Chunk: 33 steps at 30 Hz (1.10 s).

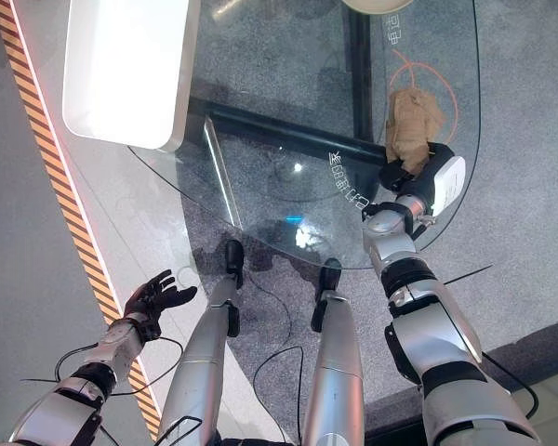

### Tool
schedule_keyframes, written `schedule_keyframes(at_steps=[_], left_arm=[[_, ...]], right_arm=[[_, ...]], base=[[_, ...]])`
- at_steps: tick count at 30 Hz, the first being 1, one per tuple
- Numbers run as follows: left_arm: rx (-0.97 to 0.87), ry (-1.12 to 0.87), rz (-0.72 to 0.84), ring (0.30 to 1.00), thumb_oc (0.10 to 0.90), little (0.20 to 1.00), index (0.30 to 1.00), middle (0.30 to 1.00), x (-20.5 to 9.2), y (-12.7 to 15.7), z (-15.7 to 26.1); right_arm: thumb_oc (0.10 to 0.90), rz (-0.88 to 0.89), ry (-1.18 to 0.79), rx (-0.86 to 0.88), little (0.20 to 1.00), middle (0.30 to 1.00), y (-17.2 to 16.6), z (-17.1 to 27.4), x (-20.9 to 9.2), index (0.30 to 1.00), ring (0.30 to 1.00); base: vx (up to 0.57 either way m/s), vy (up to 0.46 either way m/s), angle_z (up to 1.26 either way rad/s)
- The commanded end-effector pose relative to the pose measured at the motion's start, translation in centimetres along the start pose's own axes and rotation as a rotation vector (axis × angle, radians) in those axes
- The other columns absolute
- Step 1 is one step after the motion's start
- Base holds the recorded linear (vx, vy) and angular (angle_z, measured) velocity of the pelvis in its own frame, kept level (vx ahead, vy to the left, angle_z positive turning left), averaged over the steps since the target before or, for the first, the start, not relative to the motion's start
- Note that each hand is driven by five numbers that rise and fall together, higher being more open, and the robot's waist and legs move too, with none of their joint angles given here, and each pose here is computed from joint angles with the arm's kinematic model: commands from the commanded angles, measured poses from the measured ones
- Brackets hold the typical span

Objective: Wipe the table with a cloth and put it in the basket.

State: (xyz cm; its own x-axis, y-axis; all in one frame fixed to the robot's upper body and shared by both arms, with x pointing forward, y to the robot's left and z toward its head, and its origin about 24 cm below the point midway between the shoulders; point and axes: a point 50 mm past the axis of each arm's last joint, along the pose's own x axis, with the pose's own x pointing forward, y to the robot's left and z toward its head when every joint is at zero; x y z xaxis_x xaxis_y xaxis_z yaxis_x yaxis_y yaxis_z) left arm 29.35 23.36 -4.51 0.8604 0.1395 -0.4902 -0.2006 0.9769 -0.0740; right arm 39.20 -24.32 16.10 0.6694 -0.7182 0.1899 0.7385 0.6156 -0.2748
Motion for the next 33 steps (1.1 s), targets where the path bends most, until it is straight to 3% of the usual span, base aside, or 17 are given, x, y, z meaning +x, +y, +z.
schedule_keyframes(at_steps=[1,14,22,33], left_arm=[[0.035,0.017,0.013,0.900,0.800,0.900,0.900,0.900,-0.1,0.4,-0.4],[0.043,0.008,0.010,0.900,0.800,0.900,0.900,0.900,-0.1,0.2,-0.2],[0.045,0.010,-0.010,0.900,0.800,0.900,0.900,0.900,0.0,-0.2,-0.2],[0.029,0.023,-0.034,0.900,0.800,0.900,0.900,0.900,-0.3,-0.9,-1.2]], right_arm=[[0.100,0.022,-0.043,-0.027,0.200,0.300,-0.2,0.4,0.5,0.300,0.300],[0.100,0.055,-0.208,-0.035,0.200,0.300,0.6,4.6,0.2,0.300,0.300],[0.100,0.152,-0.373,-0.058,0.200,0.300,3.2,9.4,-2.4,0.300,0.300],[0.100,0.250,-0.469,-0.098,0.200,0.300,5.0,11.2,-4.9,0.300,0.300]], base=[[0.00,0.000,0.00],[0.00,0.000,0.00],[0.00,0.004,0.00],[0.01,0.036,0.02]])
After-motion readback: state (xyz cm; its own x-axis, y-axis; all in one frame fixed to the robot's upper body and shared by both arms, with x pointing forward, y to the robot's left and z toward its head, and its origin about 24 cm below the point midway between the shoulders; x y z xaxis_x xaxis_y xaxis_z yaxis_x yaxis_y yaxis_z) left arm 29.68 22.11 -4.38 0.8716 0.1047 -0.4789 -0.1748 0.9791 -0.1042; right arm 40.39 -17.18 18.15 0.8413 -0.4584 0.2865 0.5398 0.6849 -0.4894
